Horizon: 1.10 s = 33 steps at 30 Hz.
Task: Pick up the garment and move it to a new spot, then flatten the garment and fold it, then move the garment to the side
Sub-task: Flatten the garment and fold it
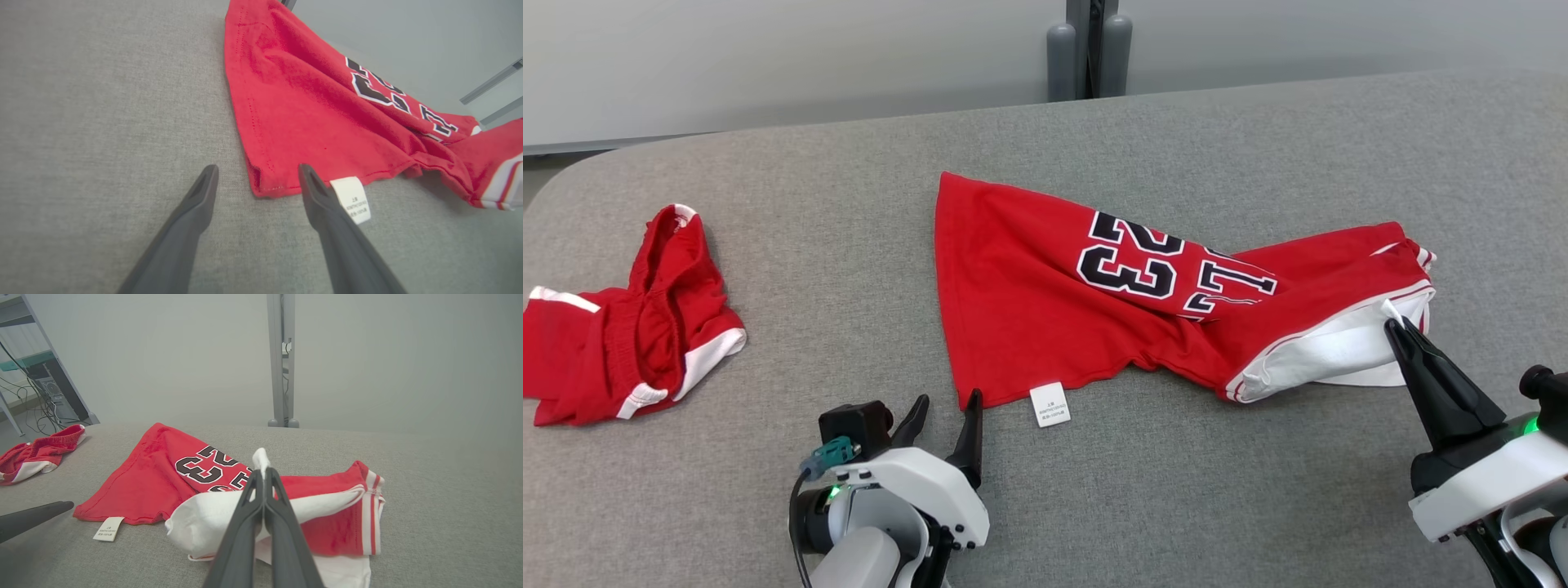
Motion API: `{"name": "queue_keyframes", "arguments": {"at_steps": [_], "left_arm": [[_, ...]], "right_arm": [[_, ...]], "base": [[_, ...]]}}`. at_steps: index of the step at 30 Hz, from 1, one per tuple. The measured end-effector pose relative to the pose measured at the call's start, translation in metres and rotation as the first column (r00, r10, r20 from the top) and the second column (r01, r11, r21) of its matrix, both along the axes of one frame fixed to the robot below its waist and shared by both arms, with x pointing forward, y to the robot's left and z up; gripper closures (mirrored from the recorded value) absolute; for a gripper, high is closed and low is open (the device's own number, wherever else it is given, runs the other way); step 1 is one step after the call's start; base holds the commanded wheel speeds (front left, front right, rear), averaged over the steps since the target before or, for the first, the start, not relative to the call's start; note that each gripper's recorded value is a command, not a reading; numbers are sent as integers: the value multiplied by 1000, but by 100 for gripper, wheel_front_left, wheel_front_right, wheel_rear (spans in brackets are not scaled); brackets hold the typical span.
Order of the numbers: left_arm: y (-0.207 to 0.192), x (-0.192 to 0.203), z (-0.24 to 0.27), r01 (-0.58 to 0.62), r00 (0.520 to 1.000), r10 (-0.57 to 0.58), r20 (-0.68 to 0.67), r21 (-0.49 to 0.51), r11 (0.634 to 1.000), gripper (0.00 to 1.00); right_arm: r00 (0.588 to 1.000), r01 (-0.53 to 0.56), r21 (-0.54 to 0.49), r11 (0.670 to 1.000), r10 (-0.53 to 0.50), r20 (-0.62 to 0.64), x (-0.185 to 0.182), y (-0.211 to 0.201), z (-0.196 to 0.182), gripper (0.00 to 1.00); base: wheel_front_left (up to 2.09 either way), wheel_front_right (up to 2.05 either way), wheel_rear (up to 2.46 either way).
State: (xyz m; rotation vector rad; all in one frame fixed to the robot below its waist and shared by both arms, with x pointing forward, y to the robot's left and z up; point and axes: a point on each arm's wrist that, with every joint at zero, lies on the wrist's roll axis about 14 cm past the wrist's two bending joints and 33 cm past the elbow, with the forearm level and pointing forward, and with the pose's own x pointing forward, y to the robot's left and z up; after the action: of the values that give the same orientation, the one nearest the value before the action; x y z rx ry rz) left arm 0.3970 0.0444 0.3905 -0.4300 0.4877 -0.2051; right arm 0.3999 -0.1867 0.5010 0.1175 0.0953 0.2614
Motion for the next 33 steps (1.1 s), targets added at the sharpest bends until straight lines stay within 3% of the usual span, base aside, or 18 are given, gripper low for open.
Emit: {"name": "queue_keyframes", "arguments": {"at_steps": [8,19,20,21,22,33], "left_arm": [[-22,-3,-9,49,996,-53,-72,-63,997,0],[-25,4,-17,35,997,-37,-64,-40,999,0],[-25,5,-17,37,997,-39,-60,-36,999,20],[-26,6,-17,39,997,-41,-60,-34,999,69],[-26,6,-17,39,997,-41,-61,-34,999,100],[-22,11,-14,22,999,-23,-29,-25,999,100]], "right_arm": [[1000,14,-8,1000,-14,-15,-1,-6,-5,100],[999,25,-15,1000,-26,-34,1,-11,-12,100],[999,25,-15,1000,-26,-36,1,-11,-12,100],[999,25,-15,1000,-25,-37,1,-11,-13,100],[999,24,-15,1000,-25,-37,2,-11,-13,100],[1000,20,18,1000,-19,-18,7,-5,-10,100]], "base": [[0,0,0],[0,0,0],[0,0,0],[0,0,0],[0,0,0],[0,0,0]]}}
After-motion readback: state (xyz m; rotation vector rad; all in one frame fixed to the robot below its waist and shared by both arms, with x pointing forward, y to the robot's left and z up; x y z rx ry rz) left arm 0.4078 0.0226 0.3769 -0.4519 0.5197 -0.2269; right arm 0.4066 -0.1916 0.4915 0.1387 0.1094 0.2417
